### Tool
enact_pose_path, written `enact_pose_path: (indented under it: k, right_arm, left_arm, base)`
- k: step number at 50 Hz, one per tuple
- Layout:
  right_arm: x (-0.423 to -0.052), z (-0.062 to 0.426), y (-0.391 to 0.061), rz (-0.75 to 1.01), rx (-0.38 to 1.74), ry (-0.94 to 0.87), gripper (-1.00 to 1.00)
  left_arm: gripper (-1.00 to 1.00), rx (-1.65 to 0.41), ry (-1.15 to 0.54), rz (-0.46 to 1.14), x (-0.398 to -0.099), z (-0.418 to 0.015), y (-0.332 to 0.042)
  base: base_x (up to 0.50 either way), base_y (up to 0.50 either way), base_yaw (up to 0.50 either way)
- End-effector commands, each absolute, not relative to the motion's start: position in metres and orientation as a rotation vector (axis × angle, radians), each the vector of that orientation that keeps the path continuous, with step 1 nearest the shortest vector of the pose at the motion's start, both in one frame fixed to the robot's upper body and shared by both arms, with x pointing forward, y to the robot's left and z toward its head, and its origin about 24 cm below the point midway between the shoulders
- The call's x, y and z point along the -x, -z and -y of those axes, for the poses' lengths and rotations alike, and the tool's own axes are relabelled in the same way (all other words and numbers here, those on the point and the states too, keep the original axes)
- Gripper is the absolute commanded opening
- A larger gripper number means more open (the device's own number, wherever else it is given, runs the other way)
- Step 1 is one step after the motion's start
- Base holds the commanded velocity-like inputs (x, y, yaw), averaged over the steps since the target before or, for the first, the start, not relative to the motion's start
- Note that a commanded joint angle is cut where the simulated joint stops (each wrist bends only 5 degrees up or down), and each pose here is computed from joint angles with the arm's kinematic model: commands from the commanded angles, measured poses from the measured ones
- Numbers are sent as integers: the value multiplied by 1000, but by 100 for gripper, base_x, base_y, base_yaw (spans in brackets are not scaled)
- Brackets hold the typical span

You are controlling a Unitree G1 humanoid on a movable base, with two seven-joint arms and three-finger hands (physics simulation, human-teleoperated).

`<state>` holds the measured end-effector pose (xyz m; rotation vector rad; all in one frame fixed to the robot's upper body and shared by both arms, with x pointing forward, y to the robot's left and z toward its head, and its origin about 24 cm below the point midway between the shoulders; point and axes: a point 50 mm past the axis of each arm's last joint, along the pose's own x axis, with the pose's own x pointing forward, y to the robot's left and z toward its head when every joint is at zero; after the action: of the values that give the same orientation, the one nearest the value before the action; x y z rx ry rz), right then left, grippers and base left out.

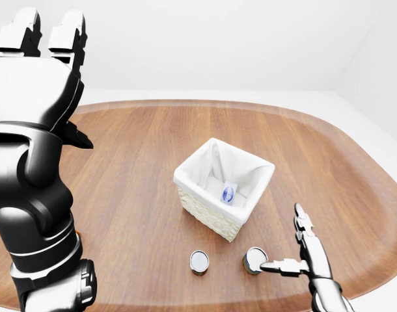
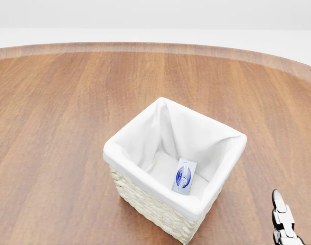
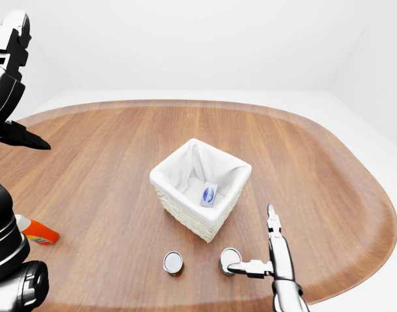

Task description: Pick up the alphabet soup and the cream cheese box, and put them in the basket.

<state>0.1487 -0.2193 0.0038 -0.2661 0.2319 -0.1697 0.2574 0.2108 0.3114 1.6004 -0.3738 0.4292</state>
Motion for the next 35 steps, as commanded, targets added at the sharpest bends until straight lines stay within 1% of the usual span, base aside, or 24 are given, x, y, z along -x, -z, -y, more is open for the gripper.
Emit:
enact_pose_path:
  k: [1,35]
  right_arm:
    - [-150,214,2,-255,297,157,100]
    - [-148,208,30,-376,408,104,100]
  left_arm:
    - [100,-1600,-435,377,-257,-211,-312]
    - [100,-1601,-433,378,-257,-211,-312]
  base:
    - [0,0,0]
    - [0,0,0]
